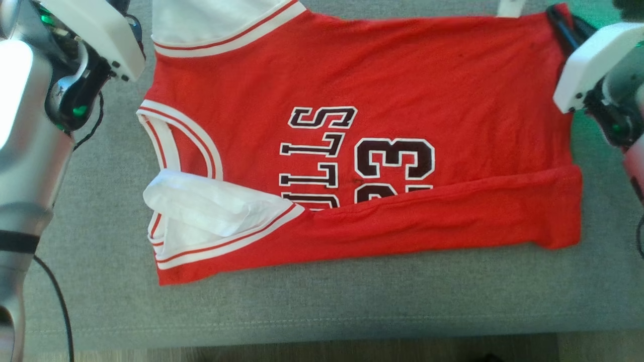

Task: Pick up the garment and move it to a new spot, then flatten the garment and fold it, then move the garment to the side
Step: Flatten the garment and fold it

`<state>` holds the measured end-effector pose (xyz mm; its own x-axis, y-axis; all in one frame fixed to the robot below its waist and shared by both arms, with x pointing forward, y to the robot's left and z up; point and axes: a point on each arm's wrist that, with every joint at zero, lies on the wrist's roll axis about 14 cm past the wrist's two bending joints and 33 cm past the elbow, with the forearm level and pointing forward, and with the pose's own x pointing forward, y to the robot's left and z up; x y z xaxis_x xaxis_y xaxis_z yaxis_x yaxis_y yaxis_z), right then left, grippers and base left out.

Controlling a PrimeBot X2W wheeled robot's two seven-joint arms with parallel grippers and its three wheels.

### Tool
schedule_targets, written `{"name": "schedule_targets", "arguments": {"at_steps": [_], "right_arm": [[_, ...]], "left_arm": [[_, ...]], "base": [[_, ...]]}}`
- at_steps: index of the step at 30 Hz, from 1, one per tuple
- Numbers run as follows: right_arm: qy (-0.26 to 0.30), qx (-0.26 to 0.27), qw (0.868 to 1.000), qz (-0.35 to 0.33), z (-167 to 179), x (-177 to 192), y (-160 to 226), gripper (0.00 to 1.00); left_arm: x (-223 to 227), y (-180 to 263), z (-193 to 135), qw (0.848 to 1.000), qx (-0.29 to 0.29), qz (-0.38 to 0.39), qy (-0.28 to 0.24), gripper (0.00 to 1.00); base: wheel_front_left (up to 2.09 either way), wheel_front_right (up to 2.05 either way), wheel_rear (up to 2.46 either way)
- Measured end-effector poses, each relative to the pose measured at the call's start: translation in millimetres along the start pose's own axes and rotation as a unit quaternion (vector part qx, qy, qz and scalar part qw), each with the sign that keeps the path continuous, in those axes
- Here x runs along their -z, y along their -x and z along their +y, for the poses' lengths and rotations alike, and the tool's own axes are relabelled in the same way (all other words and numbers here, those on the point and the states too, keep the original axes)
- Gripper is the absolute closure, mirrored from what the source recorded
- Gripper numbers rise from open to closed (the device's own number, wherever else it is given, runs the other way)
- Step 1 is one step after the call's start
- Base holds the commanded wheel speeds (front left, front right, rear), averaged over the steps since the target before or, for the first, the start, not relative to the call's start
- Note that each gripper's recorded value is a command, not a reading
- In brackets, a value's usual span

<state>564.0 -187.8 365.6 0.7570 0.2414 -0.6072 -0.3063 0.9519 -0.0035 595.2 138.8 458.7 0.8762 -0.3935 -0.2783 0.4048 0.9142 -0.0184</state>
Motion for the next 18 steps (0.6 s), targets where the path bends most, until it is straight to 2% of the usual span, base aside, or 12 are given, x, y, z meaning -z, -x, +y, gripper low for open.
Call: {"name": "schedule_targets", "arguments": {"at_steps": [13,18], "right_arm": [[0.029,0.025,0.996,-0.084,-15.6,-40.1,-5.5,1.00],[0.029,0.025,0.994,-0.100,-11.5,-47.0,-11.6,1.00]], "left_arm": [[-0.7,4.5,19.6,0.999,-0.040,-0.029,0.008,1.00],[-4.1,3.0,26.5,0.997,-0.058,-0.052,0.011,1.00]], "base": [[0.00,0.00,0.00],[0.00,0.00,0.00]]}}
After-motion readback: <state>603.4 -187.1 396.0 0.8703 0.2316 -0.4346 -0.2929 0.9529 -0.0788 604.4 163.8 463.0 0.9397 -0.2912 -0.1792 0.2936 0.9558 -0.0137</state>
